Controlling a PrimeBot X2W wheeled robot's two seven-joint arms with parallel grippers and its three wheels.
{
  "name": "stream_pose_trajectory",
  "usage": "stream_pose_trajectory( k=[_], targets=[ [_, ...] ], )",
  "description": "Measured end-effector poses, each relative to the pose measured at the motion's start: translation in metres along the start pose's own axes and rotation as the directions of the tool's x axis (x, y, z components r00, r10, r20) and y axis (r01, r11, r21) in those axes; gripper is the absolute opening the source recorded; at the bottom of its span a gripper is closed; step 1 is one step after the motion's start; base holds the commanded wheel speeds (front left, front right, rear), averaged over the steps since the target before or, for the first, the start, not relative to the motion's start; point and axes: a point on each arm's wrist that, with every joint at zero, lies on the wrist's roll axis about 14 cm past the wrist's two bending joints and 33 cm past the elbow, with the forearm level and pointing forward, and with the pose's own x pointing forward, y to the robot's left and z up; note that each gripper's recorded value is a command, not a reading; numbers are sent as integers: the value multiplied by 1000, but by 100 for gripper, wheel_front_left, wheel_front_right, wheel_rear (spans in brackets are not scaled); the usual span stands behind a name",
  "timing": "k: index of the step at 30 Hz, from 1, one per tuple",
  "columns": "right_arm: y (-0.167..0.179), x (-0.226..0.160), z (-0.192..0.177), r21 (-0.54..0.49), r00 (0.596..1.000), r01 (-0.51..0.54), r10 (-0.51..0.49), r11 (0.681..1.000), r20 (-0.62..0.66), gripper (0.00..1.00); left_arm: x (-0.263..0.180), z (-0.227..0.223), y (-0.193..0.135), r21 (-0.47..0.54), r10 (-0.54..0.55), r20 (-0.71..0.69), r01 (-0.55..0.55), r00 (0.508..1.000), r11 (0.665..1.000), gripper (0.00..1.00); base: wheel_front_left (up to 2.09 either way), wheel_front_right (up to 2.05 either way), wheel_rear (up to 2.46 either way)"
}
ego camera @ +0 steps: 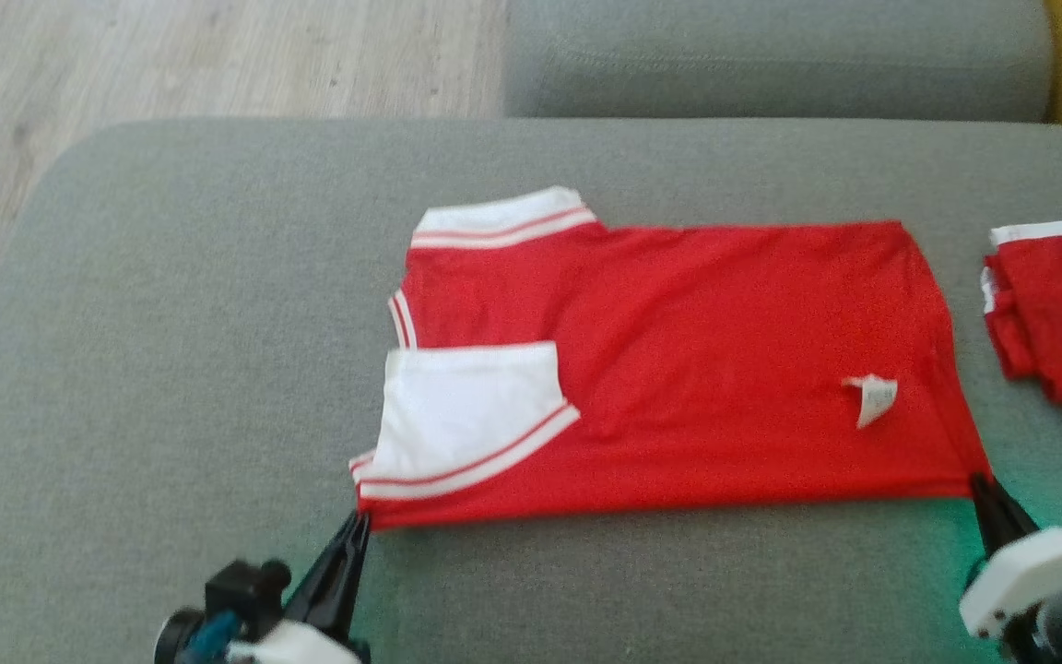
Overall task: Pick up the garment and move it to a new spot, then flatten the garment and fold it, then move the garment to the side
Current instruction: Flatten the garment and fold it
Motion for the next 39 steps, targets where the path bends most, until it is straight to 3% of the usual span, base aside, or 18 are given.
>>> stream_pose_trajectory(
  k=[11,21,35,36,37,38,39],
  targets=[
    [-10,-39,-21,69,999,40,-40,997,-2,0,-33,-16,-19,-47,-34,-56,31,998,998,0,0,0,0],
    [-6,-45,-7,72,999,37,-39,997,35,0,-34,-6,-22,-36,-43,-39,41,998,999,0,0,0,0],
    [-17,-53,-27,67,996,76,-73,995,-43,0,-48,-33,-31,-110,-80,-182,60,980,992,0,0,0,0],
    [-19,-53,-27,65,996,80,-78,995,-42,73,-48,-32,-31,-110,-75,-178,56,981,992,0,0,0,0],
    [-19,-53,-26,64,996,83,-81,994,-42,100,-47,-31,-30,-110,-69,-175,50,982,993,78,0,0,0],
    [-20,-53,-26,64,996,87,-85,994,-40,100,-47,-29,-29,-110,-62,-170,44,983,993,100,0,0,0],
    [-21,-53,-25,64,995,92,-89,994,-36,100,-46,-26,-28,-108,-60,-163,43,985,993,100,0,0,0]
  ],
)
